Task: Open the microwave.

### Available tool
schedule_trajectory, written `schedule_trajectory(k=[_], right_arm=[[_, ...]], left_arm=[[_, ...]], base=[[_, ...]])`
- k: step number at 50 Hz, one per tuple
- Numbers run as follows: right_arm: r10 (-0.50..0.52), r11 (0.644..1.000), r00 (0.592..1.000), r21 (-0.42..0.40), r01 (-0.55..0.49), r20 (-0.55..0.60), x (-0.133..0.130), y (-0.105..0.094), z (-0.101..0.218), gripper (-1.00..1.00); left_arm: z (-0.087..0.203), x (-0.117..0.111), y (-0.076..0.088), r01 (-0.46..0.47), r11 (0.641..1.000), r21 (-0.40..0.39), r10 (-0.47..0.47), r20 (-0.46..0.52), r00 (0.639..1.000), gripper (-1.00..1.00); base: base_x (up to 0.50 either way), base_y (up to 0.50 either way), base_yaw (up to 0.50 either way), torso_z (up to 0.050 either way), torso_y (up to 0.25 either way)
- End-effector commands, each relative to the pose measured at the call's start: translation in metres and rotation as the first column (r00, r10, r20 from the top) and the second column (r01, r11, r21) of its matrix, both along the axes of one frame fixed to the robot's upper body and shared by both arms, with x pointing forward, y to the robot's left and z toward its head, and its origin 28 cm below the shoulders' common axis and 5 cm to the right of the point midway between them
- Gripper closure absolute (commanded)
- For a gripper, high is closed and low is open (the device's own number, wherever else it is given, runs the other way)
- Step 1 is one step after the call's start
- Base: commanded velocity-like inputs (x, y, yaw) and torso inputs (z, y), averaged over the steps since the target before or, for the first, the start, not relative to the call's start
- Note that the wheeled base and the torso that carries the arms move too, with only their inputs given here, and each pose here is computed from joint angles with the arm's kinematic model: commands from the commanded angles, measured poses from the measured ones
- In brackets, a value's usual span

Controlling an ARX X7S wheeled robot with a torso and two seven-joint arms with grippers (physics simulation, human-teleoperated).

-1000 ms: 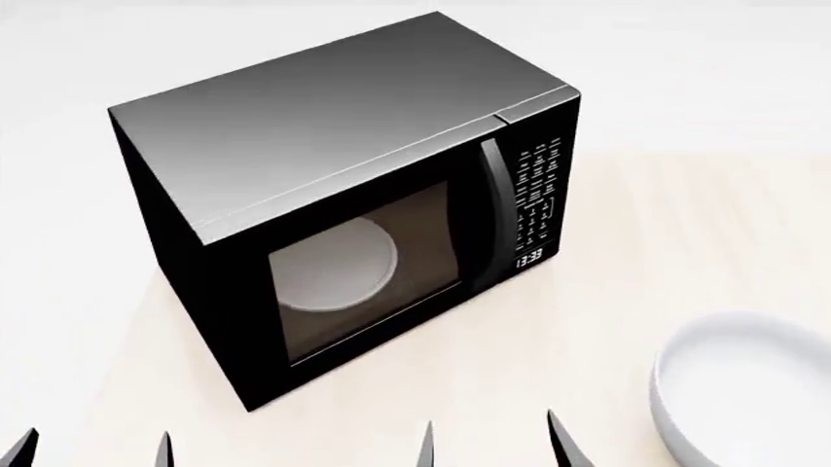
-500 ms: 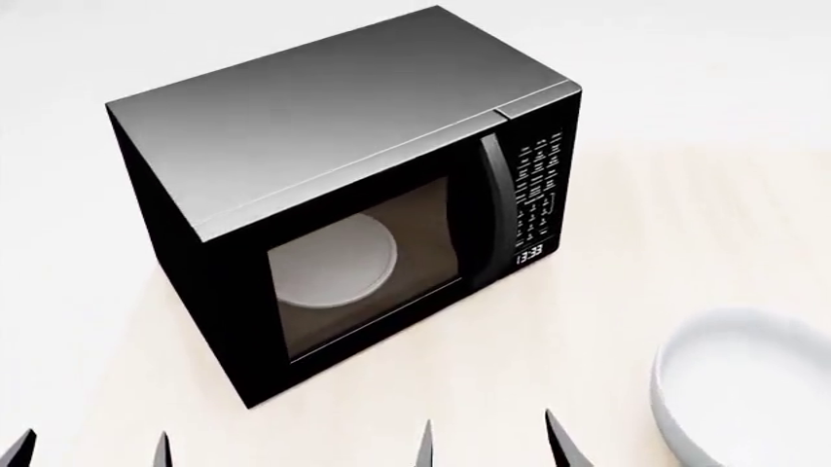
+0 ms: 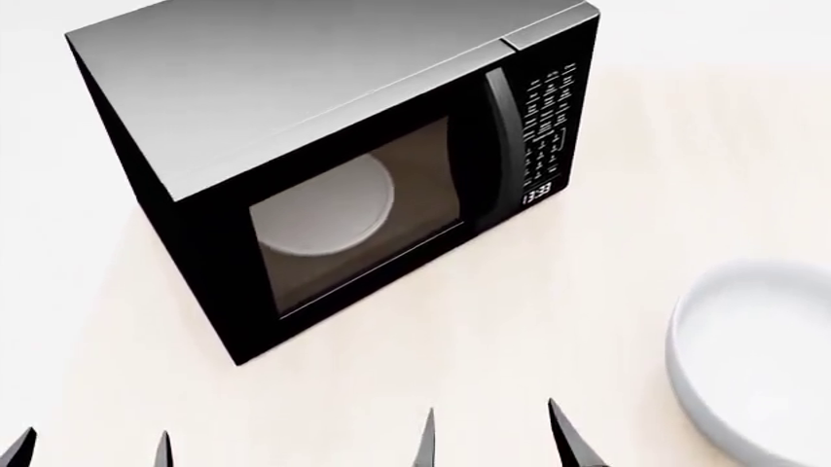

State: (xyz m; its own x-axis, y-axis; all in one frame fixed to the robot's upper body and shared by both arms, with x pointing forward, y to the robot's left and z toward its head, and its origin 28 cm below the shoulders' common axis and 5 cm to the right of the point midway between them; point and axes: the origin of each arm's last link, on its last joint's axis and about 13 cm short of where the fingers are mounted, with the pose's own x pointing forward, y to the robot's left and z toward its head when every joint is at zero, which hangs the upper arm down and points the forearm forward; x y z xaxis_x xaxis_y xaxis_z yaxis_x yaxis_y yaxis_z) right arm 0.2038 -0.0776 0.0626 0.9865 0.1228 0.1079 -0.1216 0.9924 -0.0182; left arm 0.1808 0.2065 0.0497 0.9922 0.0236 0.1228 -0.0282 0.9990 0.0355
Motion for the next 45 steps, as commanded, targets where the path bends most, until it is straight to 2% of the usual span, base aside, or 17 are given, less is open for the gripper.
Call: schedule_trajectory(k=[1,10,13,14,19,34,36,45], right_arm=[[0.001,1.000,1.000,-0.006,-0.001,0.004,0.002,0.000,0.004,-1.00],[0.022,1.000,1.000,-0.013,-0.022,0.005,0.015,-0.001,0.018,-1.00],[0.028,1.000,1.000,-0.004,-0.028,0.001,0.025,-0.003,0.026,-1.00],[0.063,0.998,0.998,-0.008,-0.063,-0.003,0.030,-0.004,0.029,-1.00],[0.048,0.999,0.999,0.011,-0.048,-0.010,0.045,-0.009,0.039,-1.00],[0.057,0.995,0.998,-0.083,-0.058,-0.016,0.073,-0.014,0.053,-1.00],[0.053,0.992,0.998,-0.117,-0.055,-0.014,0.078,-0.015,0.055,-1.00],[0.030,0.988,0.999,-0.150,-0.033,-0.019,0.092,-0.018,0.065,-1.00]], left_arm=[[0.000,0.001,0.000,-0.001,1.000,0.002,0.001,0.000,1.000,-1.00],[0.000,0.001,0.001,-0.001,1.000,-0.016,0.001,-0.002,1.000,-1.00],[0.001,0.000,0.001,0.002,1.000,-0.017,-0.002,-0.002,1.000,-1.00],[0.000,0.001,0.001,0.002,1.000,-0.017,-0.002,-0.004,1.000,-1.00],[0.000,0.000,0.001,0.004,1.000,-0.016,-0.004,-0.005,1.000,-1.00],[0.000,-0.001,0.000,0.009,1.000,-0.012,-0.009,-0.001,1.000,-1.00],[0.000,0.000,0.000,0.008,1.000,-0.012,-0.008,-0.002,1.000,-1.00],[0.000,-0.001,-0.001,0.011,1.000,-0.010,-0.011,-0.001,1.000,-1.00]], base=[[0.00,0.00,0.00,0.011,-0.174],[0.00,0.00,0.00,0.007,-0.067],[0.00,0.00,0.00,0.000,0.000],[0.00,0.00,0.00,0.000,0.000],[0.00,0.00,0.00,0.000,0.000],[0.00,0.00,0.00,0.000,0.000],[0.00,0.00,0.00,0.000,0.000],[0.00,0.00,0.00,0.000,0.000]])
